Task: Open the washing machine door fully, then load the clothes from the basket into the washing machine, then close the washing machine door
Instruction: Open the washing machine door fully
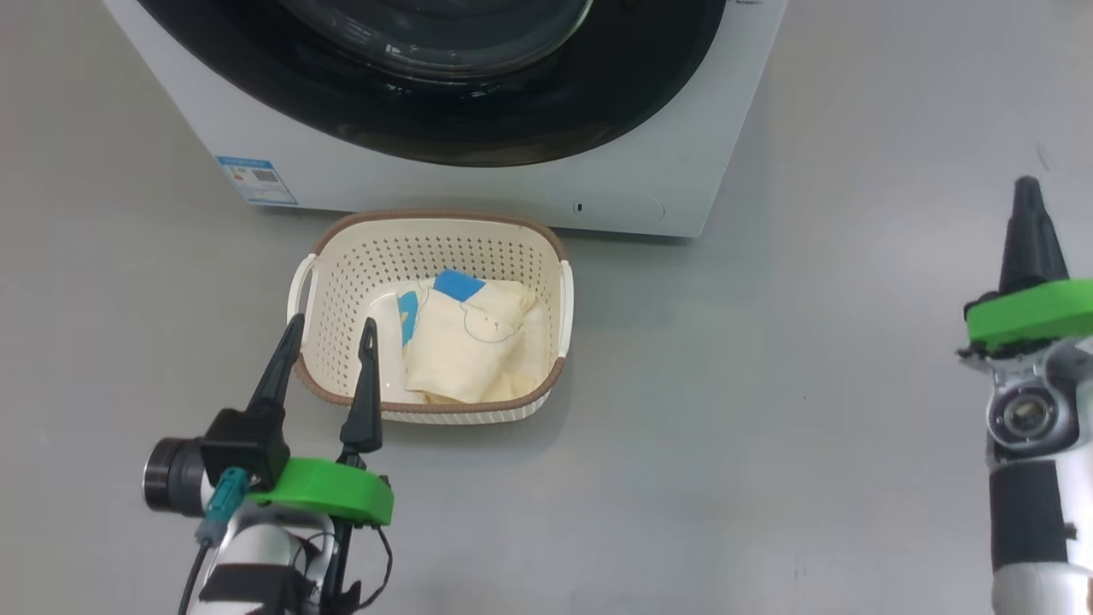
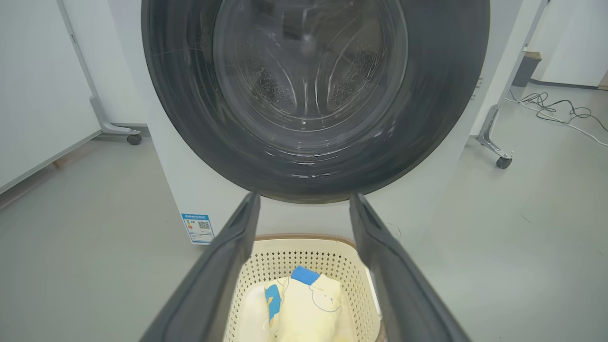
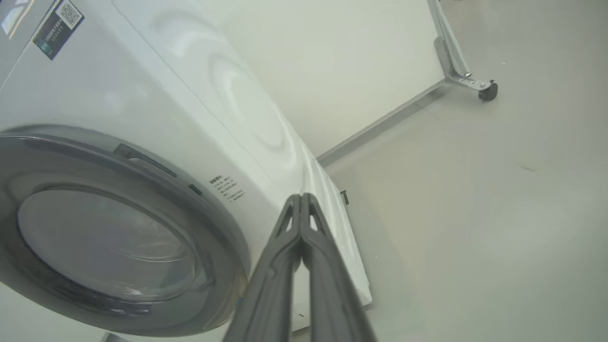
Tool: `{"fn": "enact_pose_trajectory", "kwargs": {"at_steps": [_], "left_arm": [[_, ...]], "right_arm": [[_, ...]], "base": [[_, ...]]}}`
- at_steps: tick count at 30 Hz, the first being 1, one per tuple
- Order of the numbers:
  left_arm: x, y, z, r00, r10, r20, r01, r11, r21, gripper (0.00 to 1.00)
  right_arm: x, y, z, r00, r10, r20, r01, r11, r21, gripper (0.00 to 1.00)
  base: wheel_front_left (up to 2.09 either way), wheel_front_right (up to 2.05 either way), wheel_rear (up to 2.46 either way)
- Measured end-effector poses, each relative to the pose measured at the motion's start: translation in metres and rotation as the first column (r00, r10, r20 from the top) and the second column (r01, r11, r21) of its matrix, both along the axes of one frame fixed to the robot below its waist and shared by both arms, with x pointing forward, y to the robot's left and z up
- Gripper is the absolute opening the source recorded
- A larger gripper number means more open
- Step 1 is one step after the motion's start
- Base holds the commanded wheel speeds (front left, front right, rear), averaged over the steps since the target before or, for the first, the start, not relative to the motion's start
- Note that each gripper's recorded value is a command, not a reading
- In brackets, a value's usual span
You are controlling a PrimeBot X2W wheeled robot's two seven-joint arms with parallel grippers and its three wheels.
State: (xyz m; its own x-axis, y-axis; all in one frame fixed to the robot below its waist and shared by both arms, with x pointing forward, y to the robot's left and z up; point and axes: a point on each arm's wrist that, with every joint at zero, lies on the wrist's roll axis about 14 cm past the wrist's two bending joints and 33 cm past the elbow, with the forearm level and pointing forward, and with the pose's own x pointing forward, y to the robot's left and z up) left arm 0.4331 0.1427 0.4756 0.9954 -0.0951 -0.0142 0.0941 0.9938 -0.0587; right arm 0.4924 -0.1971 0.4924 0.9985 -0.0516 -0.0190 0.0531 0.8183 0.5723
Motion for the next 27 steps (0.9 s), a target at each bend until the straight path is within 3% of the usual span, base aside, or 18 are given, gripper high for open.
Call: {"fn": "enact_pose_trajectory", "kwargs": {"at_steps": [1, 5, 8, 11, 14, 17, 24, 27], "left_arm": [[0.0, 0.0, 0.0, 1.0, 0.0, 0.0, 0.0, 1.0, 0.0, 1.0], [0.003, 0.003, -0.003, 1.0, 0.005, -0.005, -0.005, 1.0, 0.01, 1.0], [0.003, 0.005, -0.007, 1.0, 0.011, -0.016, -0.011, 1.0, 0.012, 1.0], [0.004, 0.007, -0.009, 1.0, 0.018, -0.022, -0.017, 1.0, 0.014, 1.0], [0.007, 0.008, -0.008, 1.0, 0.015, -0.017, -0.014, 1.0, 0.014, 1.0], [0.007, 0.008, -0.01, 1.0, 0.015, -0.022, -0.014, 1.0, 0.02, 1.0], [0.007, 0.008, -0.016, 0.999, 0.016, -0.039, -0.015, 1.0, 0.02, 1.0], [0.012, 0.006, -0.017, 0.999, 0.011, -0.039, -0.011, 1.0, 0.019, 1.0]], "right_arm": [[0.0, 0.0, 0.0, 1.0, 0.0, 0.0, 0.0, 1.0, 0.0, 0.0], [0.025, 0.027, 0.006, 0.996, 0.094, -0.011, -0.087, 0.956, 0.279, 0.0], [0.039, 0.042, 0.013, 0.986, 0.168, -0.006, -0.147, 0.88, 0.451, 0.0], [0.052, 0.054, 0.018, 0.971, 0.238, 0.005, -0.195, 0.783, 0.591, 0.0], [0.064, 0.063, 0.026, 0.954, 0.297, 0.03, -0.235, 0.686, 0.689, 0.0], [0.077, 0.072, 0.037, 0.936, 0.348, 0.053, -0.274, 0.626, 0.73, 0.0], [0.109, 0.089, 0.062, 0.892, 0.447, 0.065, -0.346, 0.585, 0.734, 0.0], [0.123, 0.098, 0.065, 0.877, 0.478, 0.041, -0.36, 0.6, 0.715, 0.0]], "base": [[0.0, 0.0, 0.0], [0.0, 0.0, 0.0], [0.0, 0.0, 0.0], [0.0, 0.0, 0.0], [0.0, 0.0, 0.0], [0.0, 0.0, 0.0], [0.0, 0.0, 0.0], [0.0, 0.0, 0.0]]}}
